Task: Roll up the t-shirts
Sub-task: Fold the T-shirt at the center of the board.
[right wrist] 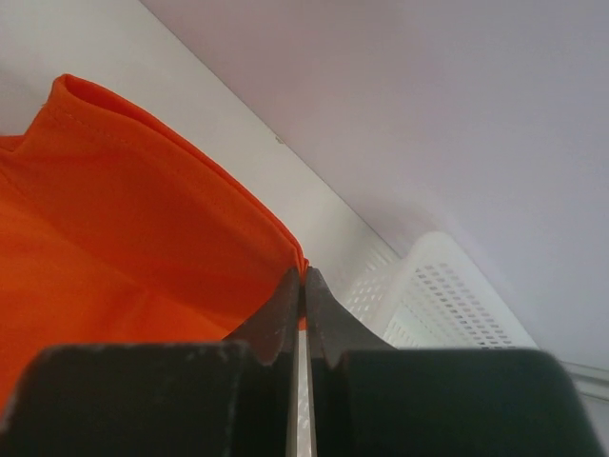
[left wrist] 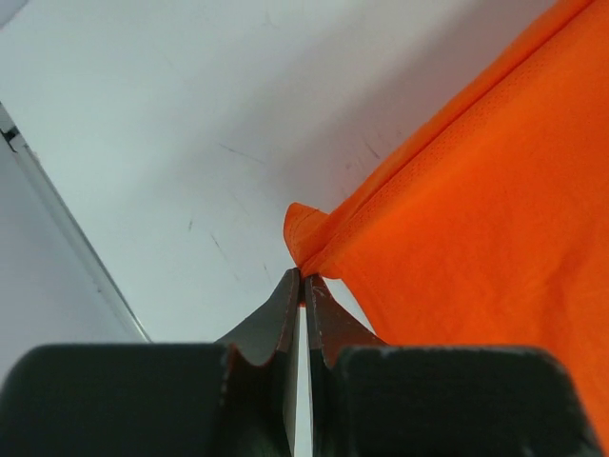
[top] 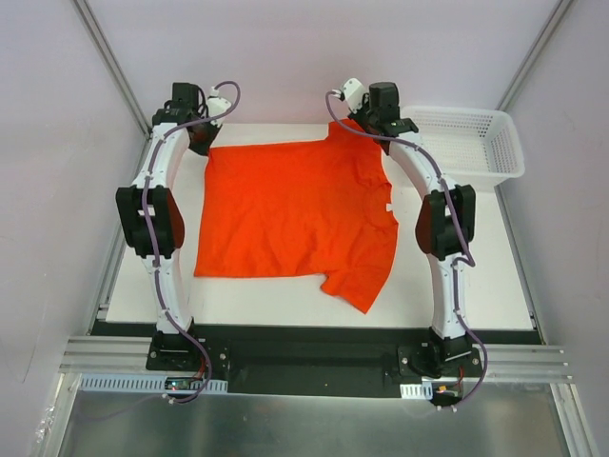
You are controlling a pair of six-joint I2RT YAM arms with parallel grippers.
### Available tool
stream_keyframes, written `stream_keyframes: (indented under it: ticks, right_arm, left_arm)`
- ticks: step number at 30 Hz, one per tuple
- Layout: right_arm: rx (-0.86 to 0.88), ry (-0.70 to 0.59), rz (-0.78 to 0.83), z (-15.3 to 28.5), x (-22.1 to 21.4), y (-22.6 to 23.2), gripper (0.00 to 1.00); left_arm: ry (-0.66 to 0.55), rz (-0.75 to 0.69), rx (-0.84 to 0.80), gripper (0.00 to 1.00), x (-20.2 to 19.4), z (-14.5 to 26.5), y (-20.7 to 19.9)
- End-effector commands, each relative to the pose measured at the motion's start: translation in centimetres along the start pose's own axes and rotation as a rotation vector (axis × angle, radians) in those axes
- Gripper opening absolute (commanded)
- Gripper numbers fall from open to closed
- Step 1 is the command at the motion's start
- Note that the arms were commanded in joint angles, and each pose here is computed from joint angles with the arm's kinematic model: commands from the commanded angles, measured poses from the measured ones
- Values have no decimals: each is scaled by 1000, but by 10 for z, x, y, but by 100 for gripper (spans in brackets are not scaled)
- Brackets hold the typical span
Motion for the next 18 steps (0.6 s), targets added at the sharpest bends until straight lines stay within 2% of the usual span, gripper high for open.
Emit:
stream_keyframes:
  ticks: [1,10,18]
  right_arm:
    - [-65,-75,8,3,21,-11,1]
    - [22,52,5,35,-11,2,1]
    - [110,183,3,65,-43,18,1]
  left_arm:
    - [-32,-37,31,0,10,-2,14]
    - [-111,-93,-81,0,12,-1,0]
    - [-67,-214,-109,0,-13,-2,-3]
Point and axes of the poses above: each gripper's point midway between its finger pads, its own z axis back along the fingers, its own y axis along the line the jaws close on, x = y × z, the point moved 8 cm from there along z, back along the fingers, and after that the axes turned 13 degrees about -z, right-handed, at the moved point
